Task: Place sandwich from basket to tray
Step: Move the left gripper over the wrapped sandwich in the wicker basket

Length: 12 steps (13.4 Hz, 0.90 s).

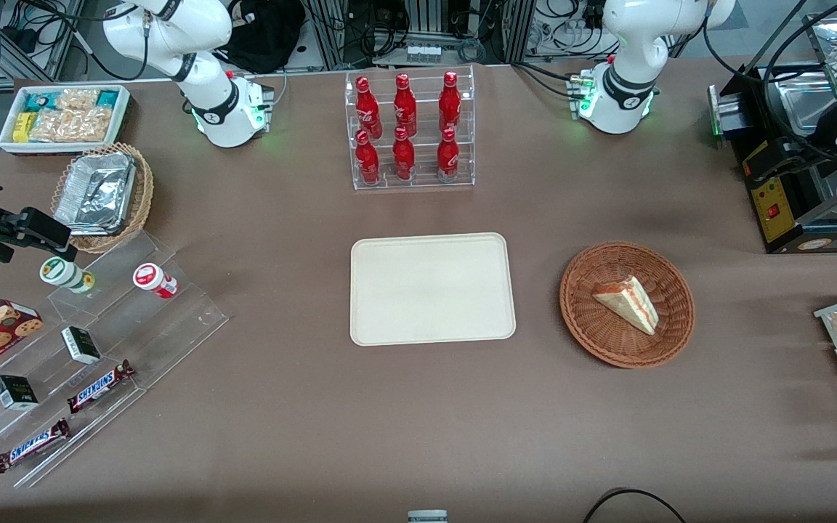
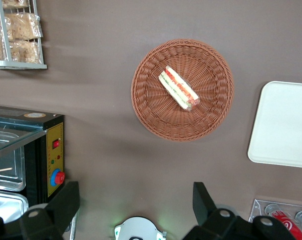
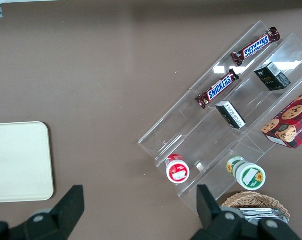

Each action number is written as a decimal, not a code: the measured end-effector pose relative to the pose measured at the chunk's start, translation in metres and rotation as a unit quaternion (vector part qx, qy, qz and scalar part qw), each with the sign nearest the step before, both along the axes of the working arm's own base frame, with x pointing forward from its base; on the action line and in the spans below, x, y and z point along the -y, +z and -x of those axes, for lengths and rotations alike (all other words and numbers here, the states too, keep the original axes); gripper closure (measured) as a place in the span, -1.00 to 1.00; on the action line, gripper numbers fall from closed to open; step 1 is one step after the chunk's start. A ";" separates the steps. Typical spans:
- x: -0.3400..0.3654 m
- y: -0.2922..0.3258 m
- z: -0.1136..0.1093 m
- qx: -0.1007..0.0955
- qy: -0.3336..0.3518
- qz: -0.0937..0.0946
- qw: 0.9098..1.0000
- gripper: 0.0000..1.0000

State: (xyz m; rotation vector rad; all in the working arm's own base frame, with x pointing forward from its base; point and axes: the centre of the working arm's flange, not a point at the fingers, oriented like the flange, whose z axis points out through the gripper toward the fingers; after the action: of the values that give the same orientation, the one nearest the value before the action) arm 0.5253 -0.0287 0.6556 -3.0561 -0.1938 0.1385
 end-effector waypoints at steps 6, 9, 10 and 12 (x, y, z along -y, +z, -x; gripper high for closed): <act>0.004 -0.003 -0.001 -0.002 -0.004 0.000 1.000 -1.00; 0.004 -0.016 -0.009 -0.015 -0.004 0.000 1.000 -1.00; 0.003 -0.023 -0.013 -0.020 -0.004 0.001 1.000 -1.00; 0.003 -0.039 -0.023 -0.030 -0.004 0.002 1.000 -1.00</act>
State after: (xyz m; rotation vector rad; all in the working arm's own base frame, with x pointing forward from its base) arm 0.5481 -0.0318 0.6170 -3.0513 -0.1772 0.2295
